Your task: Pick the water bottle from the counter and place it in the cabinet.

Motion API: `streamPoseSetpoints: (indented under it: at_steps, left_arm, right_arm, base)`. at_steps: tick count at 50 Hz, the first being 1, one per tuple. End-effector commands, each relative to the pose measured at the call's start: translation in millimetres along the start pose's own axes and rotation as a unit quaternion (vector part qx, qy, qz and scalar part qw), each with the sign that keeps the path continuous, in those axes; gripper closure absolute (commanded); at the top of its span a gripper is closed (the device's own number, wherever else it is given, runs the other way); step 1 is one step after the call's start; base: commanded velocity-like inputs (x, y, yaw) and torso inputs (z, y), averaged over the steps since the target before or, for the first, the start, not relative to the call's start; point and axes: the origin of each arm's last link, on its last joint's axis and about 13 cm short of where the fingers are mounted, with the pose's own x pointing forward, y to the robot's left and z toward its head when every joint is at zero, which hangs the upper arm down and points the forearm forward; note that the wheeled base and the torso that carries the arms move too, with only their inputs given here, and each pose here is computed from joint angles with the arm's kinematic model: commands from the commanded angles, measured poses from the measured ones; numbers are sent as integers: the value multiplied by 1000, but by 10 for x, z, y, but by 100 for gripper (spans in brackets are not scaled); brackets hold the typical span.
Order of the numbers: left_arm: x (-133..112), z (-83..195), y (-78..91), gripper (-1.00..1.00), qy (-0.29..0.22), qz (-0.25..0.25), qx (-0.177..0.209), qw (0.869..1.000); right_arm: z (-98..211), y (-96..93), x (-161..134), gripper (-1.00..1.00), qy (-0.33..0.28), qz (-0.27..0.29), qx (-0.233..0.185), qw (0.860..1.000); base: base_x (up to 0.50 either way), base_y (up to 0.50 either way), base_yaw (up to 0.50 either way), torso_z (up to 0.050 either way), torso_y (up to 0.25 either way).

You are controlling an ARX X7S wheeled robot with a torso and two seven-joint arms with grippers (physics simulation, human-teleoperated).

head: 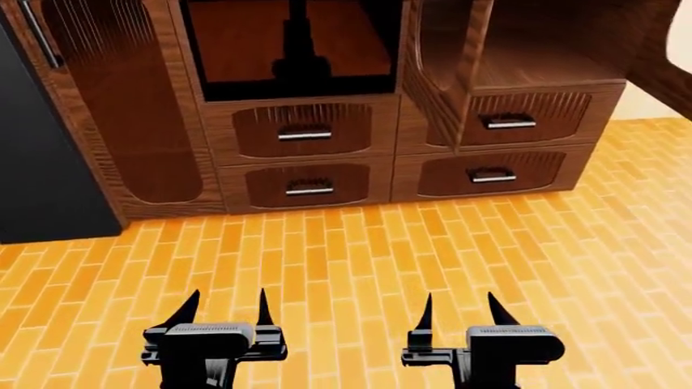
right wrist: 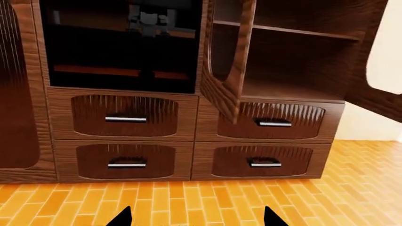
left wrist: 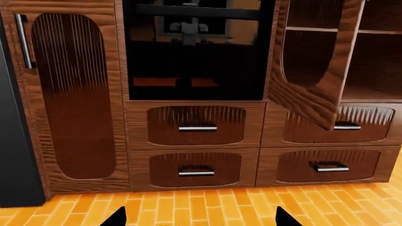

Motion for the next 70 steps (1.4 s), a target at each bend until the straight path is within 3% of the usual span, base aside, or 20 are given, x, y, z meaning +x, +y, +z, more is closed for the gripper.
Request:
streamPoseSetpoints:
  at_steps: [1,14,22,70]
  left_arm:
    - [-1,2,0,-100,-3,-1,2,1000]
    - [-7,5,-15,-100,-6,-11,19,1000]
    - [-4,-4,-17,-100,-5,-12,19,1000]
    - [-11,-10,-18,-100,-6,-14,19,1000]
  right_arm:
    - [10,-4,-4,-100,-5,-2,4,1000]
    - [1,-20,-3,-100,0,-15,3,1000]
    - [21,-20,5,-100,-11,-16,-21,1000]
    - [-1,-34,4,-100,-1,-24,-8,1000]
  base:
    - [-303,34,-395,0,0]
    - [-300,45,-397,0,0]
    - [-291,59,-401,0,0]
    - [-328,112,-359,0,0]
